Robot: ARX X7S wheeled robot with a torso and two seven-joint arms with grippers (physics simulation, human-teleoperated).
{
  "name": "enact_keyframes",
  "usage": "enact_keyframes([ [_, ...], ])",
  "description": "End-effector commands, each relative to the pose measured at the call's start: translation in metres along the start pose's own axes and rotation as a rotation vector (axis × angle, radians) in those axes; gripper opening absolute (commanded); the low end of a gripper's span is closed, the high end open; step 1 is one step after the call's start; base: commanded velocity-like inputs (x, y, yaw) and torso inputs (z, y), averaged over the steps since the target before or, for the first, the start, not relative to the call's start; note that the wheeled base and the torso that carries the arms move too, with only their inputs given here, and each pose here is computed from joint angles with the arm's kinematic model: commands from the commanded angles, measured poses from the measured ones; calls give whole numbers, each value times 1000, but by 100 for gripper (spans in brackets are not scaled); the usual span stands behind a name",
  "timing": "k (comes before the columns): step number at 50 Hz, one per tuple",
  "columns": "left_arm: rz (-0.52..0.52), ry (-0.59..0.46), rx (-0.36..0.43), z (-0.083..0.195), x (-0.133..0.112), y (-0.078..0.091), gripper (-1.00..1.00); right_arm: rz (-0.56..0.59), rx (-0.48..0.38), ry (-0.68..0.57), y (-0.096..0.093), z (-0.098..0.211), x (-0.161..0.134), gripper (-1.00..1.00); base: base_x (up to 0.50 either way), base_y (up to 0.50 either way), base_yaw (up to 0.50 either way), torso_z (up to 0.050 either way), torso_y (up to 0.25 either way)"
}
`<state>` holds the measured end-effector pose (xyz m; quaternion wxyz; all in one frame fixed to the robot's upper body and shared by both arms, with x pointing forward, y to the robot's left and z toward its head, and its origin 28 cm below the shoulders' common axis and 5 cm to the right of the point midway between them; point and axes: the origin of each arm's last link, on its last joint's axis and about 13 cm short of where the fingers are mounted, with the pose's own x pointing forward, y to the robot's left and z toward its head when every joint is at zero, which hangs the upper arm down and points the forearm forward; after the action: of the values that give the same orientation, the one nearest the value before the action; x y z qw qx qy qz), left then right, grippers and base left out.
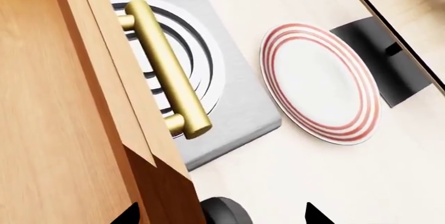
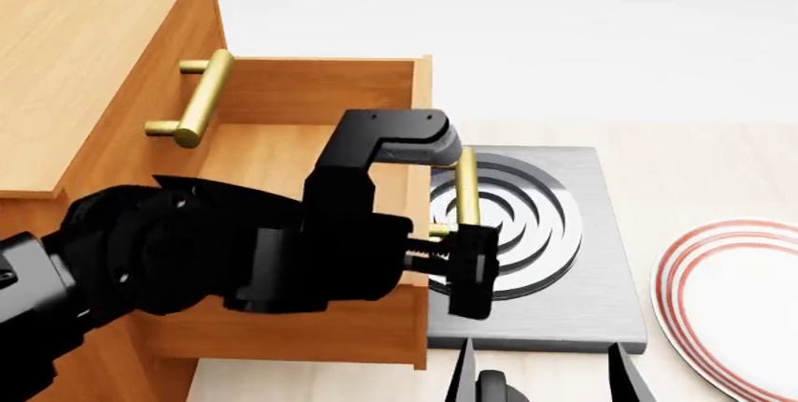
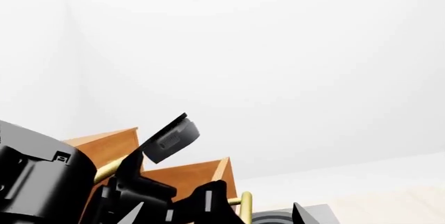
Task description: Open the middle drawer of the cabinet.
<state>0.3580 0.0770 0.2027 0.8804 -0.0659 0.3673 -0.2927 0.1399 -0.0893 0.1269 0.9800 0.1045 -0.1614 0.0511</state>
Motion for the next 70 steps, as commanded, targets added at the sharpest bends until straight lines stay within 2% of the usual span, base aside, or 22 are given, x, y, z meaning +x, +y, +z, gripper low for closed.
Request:
enact_keyframes([
  [1,-203,-81,-41,10,-2,-27,100,2,0,1,0,-1,1,100,0,-4,-6,0,0],
  [9,-285,-145,-30,15,-2,-30,100,2,0,1,0,0,0,100,5,-5,-8,0,-1],
  [15,-310,-175,-34,18,-3,-31,100,2,-1,2,-1,-1,0,100,7,-7,-12,0,-4],
  [20,-280,-242,-26,25,-3,-29,100,3,-1,0,0,-1,0,100,10,-8,-14,0,-4],
  [22,-231,-308,-55,34,-5,-26,100,3,-1,0,0,-1,0,100,8,-8,-15,0,-5],
  [24,-166,-366,-46,39,-5,-22,100,3,0,0,0,0,0,100,7,-8,-14,0,0],
  [25,-161,-379,-66,41,-5,-21,100,3,-1,0,0,0,0,100,0,-8,-12,0,0],
  [29,-121,-436,-65,46,-6,-17,100,4,-1,1,0,0,0,100,3,-7,-10,0,0],
  [42,-47,-542,-82,56,-8,-10,100,6,-1,1,1,0,0,100,0,0,-1,0,0],
  [49,17,-630,-31,63,-10,-8,100,9,-3,2,1,-1,1,100,0,0,0,0,0],
  [52,20,-666,-46,66,-12,-8,100,9,-3,3,1,-1,1,100,0,0,0,0,0],
  [61,58,-791,1,73,-14,-8,100,8,-4,3,1,-1,1,100,0,0,0,0,0],
  [68,-21,-835,80,72,-15,-15,100,7,-4,3,2,-1,0,100,0,0,0,0,0],
  [70,-30,-855,82,73,-16,-17,100,8,-4,3,2,-1,0,100,0,0,0,0,0],
])
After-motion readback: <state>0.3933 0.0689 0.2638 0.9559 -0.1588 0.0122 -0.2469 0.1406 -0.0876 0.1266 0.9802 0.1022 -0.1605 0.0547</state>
